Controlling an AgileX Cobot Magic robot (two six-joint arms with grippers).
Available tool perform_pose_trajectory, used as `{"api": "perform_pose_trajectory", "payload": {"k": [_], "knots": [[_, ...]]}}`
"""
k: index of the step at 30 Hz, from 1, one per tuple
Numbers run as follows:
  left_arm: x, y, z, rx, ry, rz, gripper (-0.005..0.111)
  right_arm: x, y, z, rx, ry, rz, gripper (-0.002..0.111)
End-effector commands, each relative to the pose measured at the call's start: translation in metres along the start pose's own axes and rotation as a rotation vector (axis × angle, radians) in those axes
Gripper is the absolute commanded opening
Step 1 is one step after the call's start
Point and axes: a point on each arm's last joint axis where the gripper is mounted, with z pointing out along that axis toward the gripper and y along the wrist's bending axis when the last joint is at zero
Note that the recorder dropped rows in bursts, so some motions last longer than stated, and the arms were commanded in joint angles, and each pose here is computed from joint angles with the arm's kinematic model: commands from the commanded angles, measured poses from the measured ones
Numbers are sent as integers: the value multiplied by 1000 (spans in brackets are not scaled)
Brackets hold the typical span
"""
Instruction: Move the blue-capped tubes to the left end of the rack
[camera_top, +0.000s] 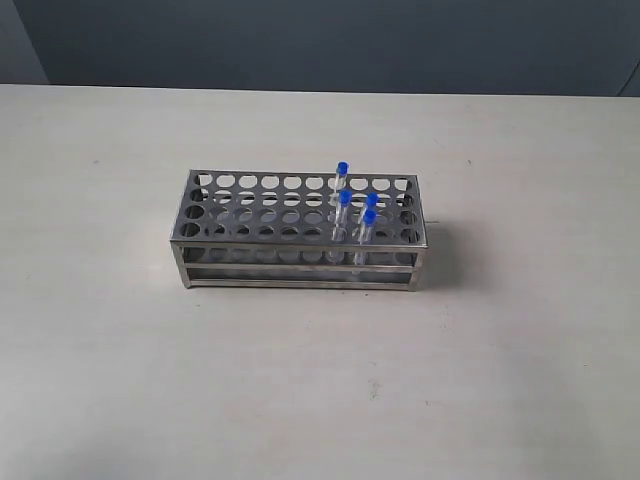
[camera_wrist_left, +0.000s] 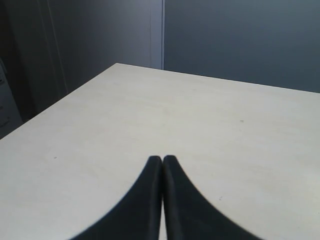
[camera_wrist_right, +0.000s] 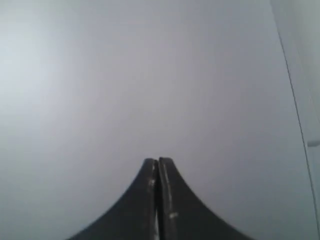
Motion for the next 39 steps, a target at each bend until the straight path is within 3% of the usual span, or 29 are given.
{"api": "perform_pose_trajectory", "payload": {"k": [1, 4, 7, 11, 15, 20, 23, 26, 28, 39], "knots": [[-1, 0, -1, -4, -3, -1, 1, -16, 18, 89, -139, 30, -312, -1], [-1, 0, -1, -4, -3, -1, 1, 12, 24, 118, -235, 132, -339, -1], [-1, 0, -1, -4, -3, -1, 1, 76, 34, 118, -343, 345, -214, -1], [-1, 0, -1, -4, -3, -1, 1, 165, 51, 77, -480, 556, -113, -1], [-1, 0, -1, -4, -3, -1, 1, 215, 56, 39, -498, 637, -36, -1], [-1, 0, -1, -4, -3, -1, 1, 247, 63, 25, -561, 744, -26, 0], [-1, 0, -1, -4, -3, -1, 1, 259, 68, 18, -651, 758, -27, 17], [-1, 0, -1, -4, -1, -3, 1, 266, 70, 15, -683, 746, -3, 38], [-1, 0, -1, -4, -1, -3, 1, 268, 71, 14, -685, 738, 11, 46], [-1, 0, -1, -5, -1, -1, 1, 283, 82, 32, -765, 726, -13, 46]]}}
